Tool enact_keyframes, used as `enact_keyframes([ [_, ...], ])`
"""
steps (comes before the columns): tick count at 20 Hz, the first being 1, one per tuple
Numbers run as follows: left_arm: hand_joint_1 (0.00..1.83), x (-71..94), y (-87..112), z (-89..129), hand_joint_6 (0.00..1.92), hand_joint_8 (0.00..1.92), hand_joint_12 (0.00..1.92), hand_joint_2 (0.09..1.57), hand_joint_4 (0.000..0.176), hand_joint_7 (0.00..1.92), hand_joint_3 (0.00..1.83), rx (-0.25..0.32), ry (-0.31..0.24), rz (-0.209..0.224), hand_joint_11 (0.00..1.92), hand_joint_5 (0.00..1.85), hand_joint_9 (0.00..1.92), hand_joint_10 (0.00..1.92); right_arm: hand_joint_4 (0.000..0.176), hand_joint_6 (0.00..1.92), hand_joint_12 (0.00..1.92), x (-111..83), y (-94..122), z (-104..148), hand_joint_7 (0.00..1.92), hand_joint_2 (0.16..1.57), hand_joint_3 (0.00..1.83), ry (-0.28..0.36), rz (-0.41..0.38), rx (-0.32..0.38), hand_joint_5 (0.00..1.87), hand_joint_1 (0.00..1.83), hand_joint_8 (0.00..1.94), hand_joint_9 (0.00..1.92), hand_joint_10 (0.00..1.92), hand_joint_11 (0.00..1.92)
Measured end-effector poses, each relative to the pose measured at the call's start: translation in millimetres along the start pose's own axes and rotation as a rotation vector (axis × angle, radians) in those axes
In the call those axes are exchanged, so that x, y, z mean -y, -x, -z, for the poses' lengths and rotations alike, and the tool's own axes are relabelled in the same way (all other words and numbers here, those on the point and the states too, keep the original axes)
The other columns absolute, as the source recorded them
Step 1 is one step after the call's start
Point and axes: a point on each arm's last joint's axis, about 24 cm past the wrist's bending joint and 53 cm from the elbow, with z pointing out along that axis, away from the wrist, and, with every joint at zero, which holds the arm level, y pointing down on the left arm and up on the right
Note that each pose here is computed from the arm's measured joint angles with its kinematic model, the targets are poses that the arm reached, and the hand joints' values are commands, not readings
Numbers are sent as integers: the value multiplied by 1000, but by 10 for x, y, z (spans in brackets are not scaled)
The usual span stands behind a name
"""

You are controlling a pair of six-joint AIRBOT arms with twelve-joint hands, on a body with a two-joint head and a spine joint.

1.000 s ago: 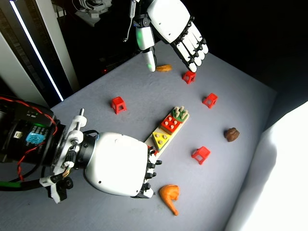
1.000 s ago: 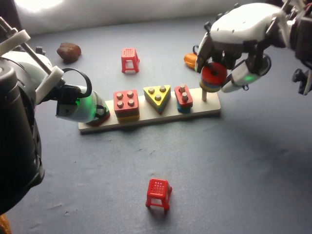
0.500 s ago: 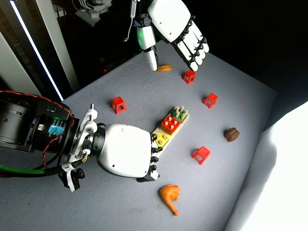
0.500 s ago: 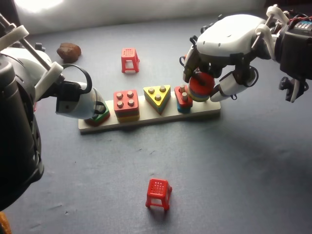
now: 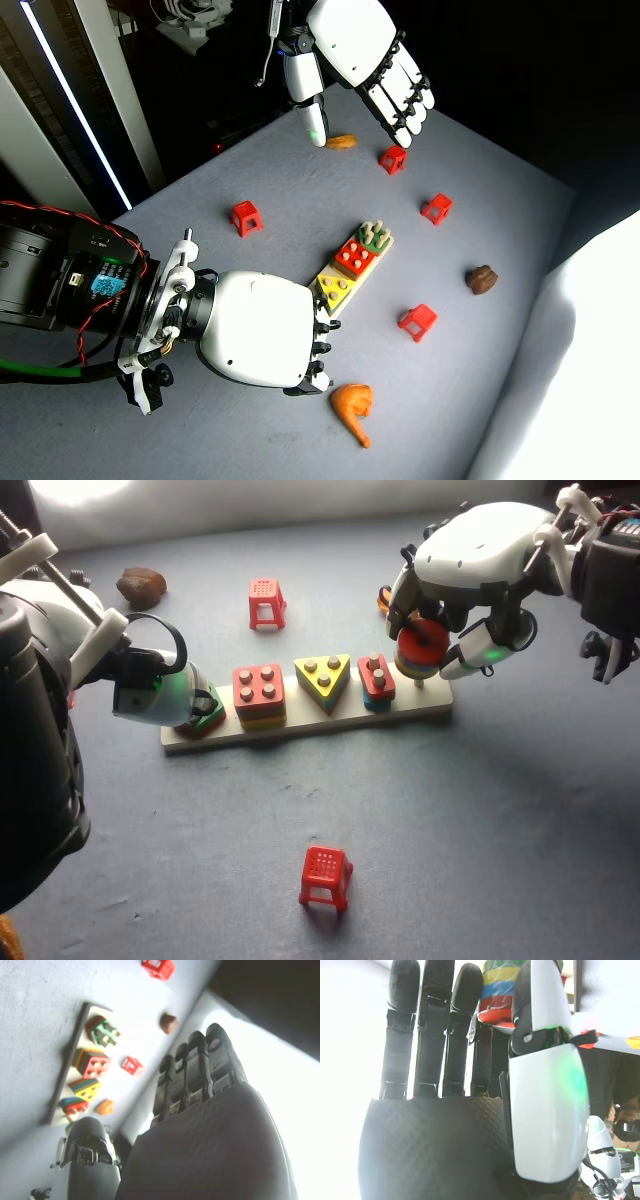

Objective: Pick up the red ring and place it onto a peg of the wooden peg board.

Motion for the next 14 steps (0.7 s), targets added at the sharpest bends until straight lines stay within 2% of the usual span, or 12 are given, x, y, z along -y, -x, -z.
enact_keyframes([
  [1, 0, -1, -2, -1, 3, 2, 58, 1177, 0, 108, 1, -1, 1, 0, 23, 115, 79, 3, 32, 1089, 1177, 1, -5, 0, 986, 1130, 0, 0, 0, -2, 937, 1206, 943, 1208, 6, 729],
  [7, 0, -1, -2, -1, 0, 0, 20, 1175, 0, 63, 0, -1, 1, 3, 8, 77, 37, 2, 33, 1037, 1148, 35, 1, 14, 1016, 1115, 0, -5, 10, 6, 969, 1214, 894, 1227, 10, 748],
  [8, 0, -2, -4, 0, 0, 0, 3, 1179, 0, 41, 1, -2, 1, 3, 1, 50, 15, 0, 34, 961, 1141, 56, -15, 6, 1063, 1094, 0, -8, 20, 7, 1016, 1225, 818, 1249, 17, 777],
  [12, 0, -2, -4, 0, 7, 10, 4, 1173, 0, 61, 0, -2, 1, 3, 9, 60, 36, 10, 35, 1015, 1142, 90, -102, -32, 1036, 1107, 1, -13, 31, 2, 975, 1217, 872, 1214, 2, 734],
  [13, 0, -3, -3, -1, 10, 11, 13, 1170, 0, 72, 0, -2, 1, 3, 27, 74, 52, 14, 29, 1085, 1132, 120, -113, -42, 1012, 1124, 2, -18, 28, 4, 923, 1210, 925, 1170, 4, 717],
  [14, 0, -3, -3, 0, 11, 11, 16, 1170, 0, 73, 0, -1, 1, 3, 33, 79, 54, 13, 17, 1098, 1100, 136, -116, -55, 1036, 1123, 0, -22, 27, 3, 904, 1214, 903, 1168, 3, 729],
])
